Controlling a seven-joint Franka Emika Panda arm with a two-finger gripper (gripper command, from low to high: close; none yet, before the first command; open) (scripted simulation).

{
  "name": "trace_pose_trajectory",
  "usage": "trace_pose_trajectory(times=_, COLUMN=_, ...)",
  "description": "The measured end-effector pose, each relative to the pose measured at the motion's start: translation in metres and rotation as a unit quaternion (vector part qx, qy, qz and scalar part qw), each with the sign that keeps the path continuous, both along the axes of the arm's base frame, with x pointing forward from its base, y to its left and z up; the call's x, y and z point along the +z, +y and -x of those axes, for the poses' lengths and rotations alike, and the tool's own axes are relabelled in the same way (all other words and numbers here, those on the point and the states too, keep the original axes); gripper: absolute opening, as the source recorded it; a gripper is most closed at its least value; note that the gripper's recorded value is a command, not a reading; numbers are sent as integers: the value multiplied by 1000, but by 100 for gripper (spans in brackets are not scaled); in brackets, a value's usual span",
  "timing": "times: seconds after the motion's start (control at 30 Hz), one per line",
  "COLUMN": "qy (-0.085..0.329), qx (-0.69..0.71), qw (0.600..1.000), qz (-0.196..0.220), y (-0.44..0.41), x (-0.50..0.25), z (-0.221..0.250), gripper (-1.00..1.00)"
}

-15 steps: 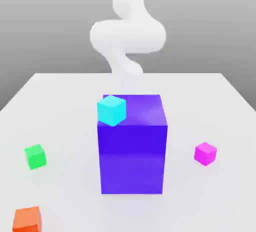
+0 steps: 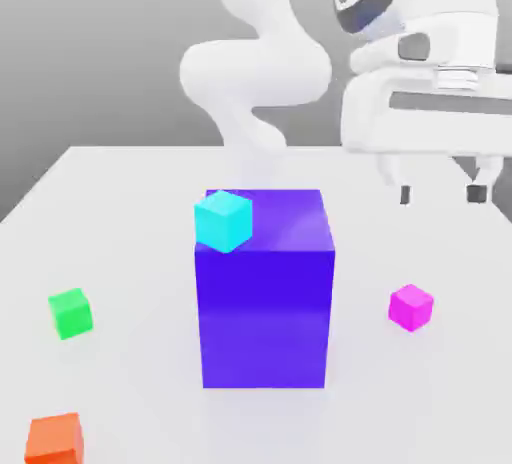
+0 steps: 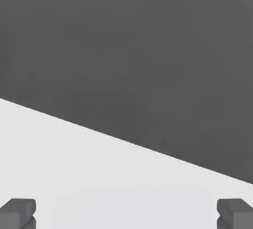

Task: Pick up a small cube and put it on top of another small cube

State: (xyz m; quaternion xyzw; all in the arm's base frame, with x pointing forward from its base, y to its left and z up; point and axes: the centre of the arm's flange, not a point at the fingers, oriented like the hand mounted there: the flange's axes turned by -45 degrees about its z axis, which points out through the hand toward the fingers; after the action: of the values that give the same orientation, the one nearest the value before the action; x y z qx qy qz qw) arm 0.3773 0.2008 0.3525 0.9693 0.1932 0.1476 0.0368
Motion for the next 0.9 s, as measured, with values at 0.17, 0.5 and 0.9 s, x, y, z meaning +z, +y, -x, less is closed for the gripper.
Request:
trace_pose_trajectory(times=0.17, qy=69, qx=52, qw=996, qz=11, y=27, x=-84, z=53, gripper=0)
trace_pose_trajectory(times=0.5, qy=148, qx=124, qw=981, qz=7, y=53, x=-162, z=140, gripper=0)
trace_pose_trajectory(times=0.9, qy=145, qx=119, qw=982, qz=-1, y=60, x=-188, z=135, gripper=0)
